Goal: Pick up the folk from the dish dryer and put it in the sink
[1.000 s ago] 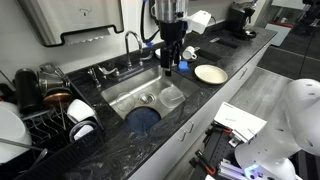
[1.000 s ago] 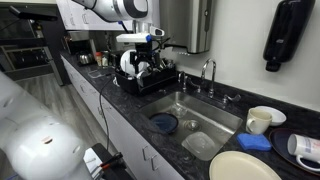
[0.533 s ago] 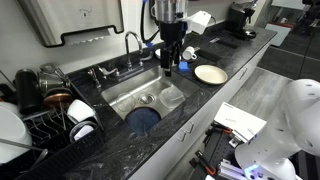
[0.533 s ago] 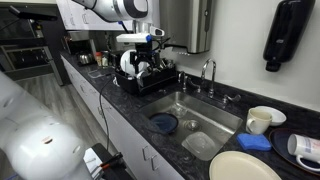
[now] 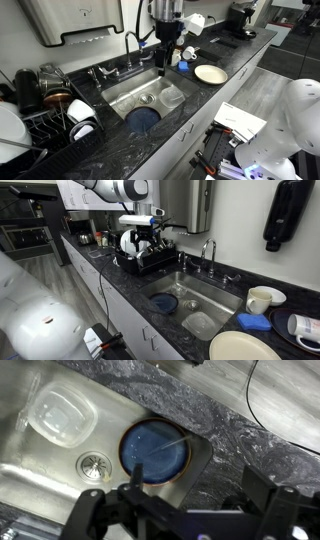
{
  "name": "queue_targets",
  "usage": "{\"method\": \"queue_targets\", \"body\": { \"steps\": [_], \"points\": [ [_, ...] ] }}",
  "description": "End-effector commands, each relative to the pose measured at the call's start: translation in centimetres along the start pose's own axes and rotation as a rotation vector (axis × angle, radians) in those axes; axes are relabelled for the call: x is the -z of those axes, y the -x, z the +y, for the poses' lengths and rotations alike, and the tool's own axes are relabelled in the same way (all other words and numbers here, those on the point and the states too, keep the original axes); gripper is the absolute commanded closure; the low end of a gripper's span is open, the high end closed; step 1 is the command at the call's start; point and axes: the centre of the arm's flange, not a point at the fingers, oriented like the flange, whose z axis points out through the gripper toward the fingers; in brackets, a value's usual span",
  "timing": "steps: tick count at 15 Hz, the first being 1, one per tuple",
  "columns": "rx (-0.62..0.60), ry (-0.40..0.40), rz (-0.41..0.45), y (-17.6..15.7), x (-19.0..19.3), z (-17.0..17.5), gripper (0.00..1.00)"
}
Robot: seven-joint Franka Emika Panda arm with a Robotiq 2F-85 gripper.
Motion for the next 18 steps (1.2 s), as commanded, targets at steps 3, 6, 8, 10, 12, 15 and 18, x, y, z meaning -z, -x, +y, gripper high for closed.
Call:
{"method": "queue_targets", "body": {
  "steps": [3, 6, 8, 10, 12, 15, 18],
  "points": [
    [0.234, -0.114, 0.168, -2.0, -3.0, 1.4, 0.0],
    [0.361, -0.183, 0.241, -2.5, -4.4, 2.3, 0.0],
    [0.448, -0.232, 0.28, -2.7, -5.1, 1.8, 0.0],
    [0.542, -0.281, 0.315, -2.6, -5.5, 0.7, 0.0],
    [0.635, -0.33, 0.349, -2.3, -5.8, -0.6, 0.0],
    [0.775, -0.402, 0.405, -1.8, -6.4, -2.9, 0.0],
    [0.913, -0.467, 0.457, -1.5, -7.2, -4.7, 0.0]
  ]
}}
